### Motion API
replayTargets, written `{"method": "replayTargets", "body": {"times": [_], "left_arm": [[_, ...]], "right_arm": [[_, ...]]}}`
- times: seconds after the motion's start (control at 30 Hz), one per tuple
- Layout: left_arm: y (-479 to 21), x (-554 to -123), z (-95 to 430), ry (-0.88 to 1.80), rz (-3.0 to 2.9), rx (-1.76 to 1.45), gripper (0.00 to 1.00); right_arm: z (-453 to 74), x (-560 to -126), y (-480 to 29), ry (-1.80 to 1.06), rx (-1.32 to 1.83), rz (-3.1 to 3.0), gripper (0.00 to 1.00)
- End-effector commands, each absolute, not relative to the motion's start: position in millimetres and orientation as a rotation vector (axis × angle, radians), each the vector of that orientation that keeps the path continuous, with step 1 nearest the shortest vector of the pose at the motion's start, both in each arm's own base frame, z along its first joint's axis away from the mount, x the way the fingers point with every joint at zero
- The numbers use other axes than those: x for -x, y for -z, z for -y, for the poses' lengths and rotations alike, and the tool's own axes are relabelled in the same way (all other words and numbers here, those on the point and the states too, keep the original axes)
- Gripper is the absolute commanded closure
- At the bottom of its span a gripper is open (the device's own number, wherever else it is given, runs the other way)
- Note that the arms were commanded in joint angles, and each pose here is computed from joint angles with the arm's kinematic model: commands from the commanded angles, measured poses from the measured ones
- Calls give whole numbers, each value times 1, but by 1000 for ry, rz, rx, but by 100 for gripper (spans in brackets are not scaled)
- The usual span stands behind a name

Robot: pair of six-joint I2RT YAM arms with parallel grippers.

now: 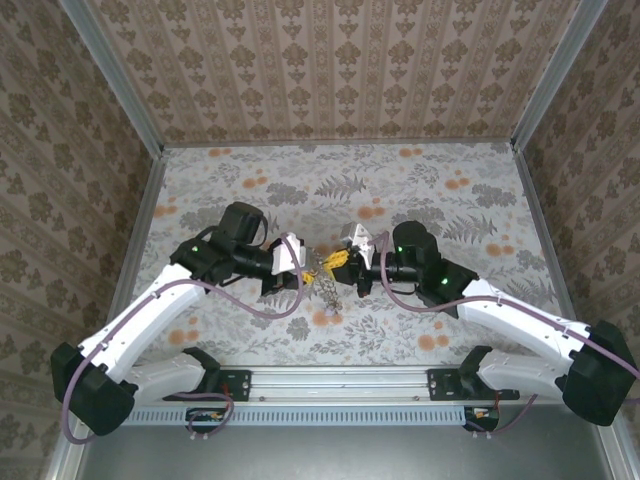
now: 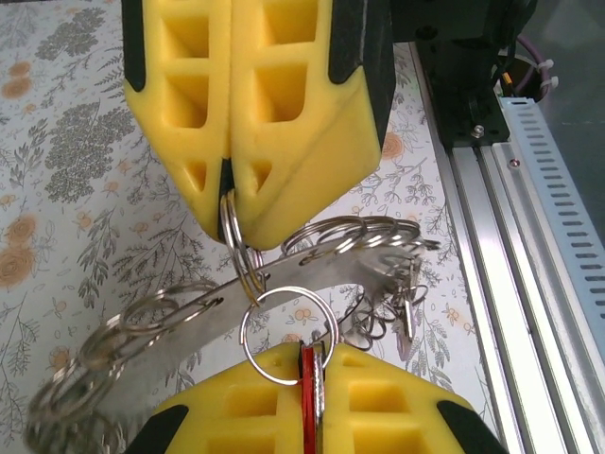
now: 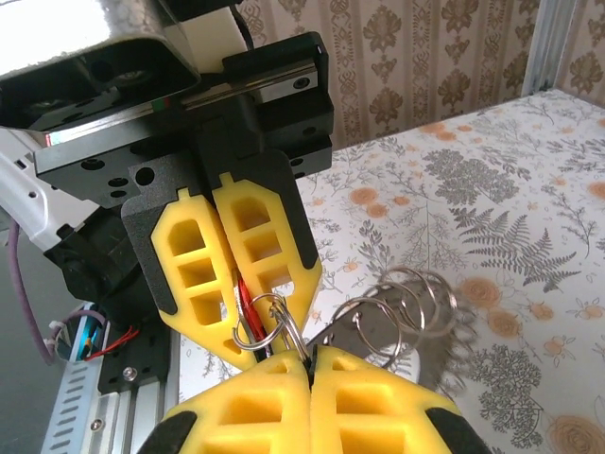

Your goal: Put the keys on the keyring

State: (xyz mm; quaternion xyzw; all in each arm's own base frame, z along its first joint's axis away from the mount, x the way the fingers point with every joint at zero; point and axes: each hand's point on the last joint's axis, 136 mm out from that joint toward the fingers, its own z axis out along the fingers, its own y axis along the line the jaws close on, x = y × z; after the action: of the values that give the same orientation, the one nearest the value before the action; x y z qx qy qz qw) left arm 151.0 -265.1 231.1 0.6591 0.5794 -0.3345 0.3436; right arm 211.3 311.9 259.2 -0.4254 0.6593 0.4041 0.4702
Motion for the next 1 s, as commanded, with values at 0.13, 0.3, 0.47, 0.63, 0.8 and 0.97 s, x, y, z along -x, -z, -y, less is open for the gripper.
{"method": "replayTargets", "body": {"times": [0.13,0.3,0.47,0.63,0.8,0.97], "left_arm": [[-248,-141,268,920,-1455,-1739,100],[-254,-140,270,939,-1455,-1737,100],[-254,-138,270,947,-1459,-1739,100],[-252,-138,268,924,-1467,-1747,100],[-247,-139,264,887,-1476,-1764,100],[-245,-140,264,880,-1470,-1788,100]], "right_arm": [[-313,-217,-272,-922,1059,-1585,100],[-320,-216,-266,-879,1099,-1599,100],[-327,-211,-258,-834,1166,-1612,100],[-331,-204,-248,-796,1245,-1620,100],[-332,-194,-241,-779,1323,-1616,100],[-332,-187,-235,-774,1383,-1626,100]]}}
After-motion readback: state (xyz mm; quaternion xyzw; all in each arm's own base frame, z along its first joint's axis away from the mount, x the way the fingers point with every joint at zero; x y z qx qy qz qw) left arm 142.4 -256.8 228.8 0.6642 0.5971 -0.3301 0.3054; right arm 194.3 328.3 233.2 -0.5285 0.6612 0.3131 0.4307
